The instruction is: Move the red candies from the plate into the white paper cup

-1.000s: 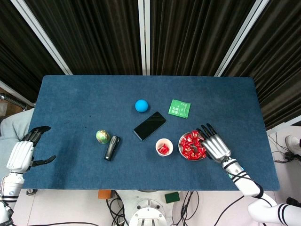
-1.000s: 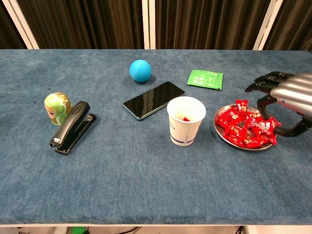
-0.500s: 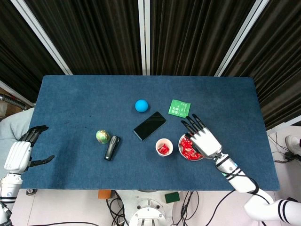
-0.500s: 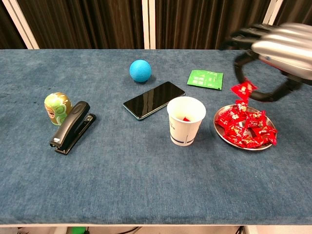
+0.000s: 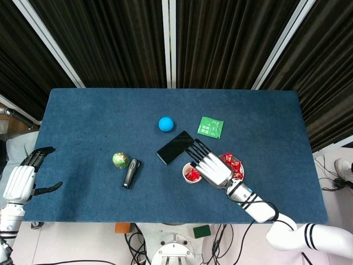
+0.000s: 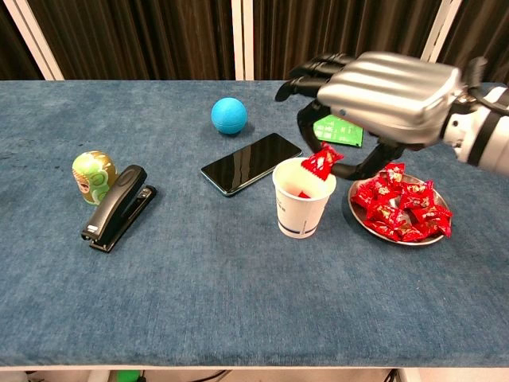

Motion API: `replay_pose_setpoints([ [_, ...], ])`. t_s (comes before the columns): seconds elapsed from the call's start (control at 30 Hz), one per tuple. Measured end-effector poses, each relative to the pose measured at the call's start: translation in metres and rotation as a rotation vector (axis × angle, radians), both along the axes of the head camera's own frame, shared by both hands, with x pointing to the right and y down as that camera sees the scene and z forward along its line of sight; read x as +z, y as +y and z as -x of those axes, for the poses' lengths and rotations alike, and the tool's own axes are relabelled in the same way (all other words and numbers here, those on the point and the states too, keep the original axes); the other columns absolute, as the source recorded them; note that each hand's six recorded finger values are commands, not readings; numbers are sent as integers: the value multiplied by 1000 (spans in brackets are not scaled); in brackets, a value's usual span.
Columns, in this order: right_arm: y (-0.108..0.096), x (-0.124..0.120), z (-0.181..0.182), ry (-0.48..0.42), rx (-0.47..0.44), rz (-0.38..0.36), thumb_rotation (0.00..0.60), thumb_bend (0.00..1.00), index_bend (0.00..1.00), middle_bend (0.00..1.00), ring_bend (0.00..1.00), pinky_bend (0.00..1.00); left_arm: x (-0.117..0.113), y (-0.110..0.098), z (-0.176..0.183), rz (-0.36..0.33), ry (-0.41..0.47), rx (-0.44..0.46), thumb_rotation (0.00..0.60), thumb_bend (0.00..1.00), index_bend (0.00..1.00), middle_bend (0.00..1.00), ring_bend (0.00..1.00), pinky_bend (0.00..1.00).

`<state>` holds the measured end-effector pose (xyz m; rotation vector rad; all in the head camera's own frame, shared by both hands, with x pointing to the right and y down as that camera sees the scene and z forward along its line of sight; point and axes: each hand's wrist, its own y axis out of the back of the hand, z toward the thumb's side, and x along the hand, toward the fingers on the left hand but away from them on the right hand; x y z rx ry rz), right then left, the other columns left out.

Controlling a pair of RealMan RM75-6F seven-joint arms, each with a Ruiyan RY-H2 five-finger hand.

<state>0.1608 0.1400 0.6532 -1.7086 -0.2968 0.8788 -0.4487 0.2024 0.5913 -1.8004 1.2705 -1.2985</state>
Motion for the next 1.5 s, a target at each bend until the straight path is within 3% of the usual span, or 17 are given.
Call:
replay_pose_setpoints([
  [0.2, 1, 4, 11, -2, -18, 7, 600, 318, 342, 86, 0, 0, 1, 1, 2, 2, 2, -6, 600, 61, 178, 155, 125, 248],
  [0.43, 2, 0, 11, -11, -21, 0, 600, 315, 246, 86, 0, 0, 2, 2, 4, 2, 4, -9, 600, 61, 178, 155, 126, 249],
  [0.63, -2, -7, -6, -5, 15, -27, 600, 315, 302, 86, 0, 0, 2, 3, 3, 3, 7, -7, 600, 61, 178, 155, 125, 248],
  [0.83, -8, -5, -49, 55, 102, -28, 600, 315, 331, 86, 0, 0, 4, 4, 1, 6, 11, -2, 600, 61, 178, 155, 125, 248],
  [1.1, -6, 16, -100, 159, 221, 32, 600, 311, 418, 80, 0, 0, 6, 4, -3, 10, 18, 9, 600, 61, 178, 155, 125, 248],
  [1.3, 1, 34, -120, 217, 283, 107, 600, 309, 433, 79, 0, 0, 7, 5, -2, 14, 15, 9, 600, 61, 178, 155, 125, 249],
  [1.5, 5, 43, -128, 261, 302, 133, 600, 302, 439, 79, 0, 0, 8, 5, -1, 17, 16, 6, 600, 62, 178, 155, 125, 248],
])
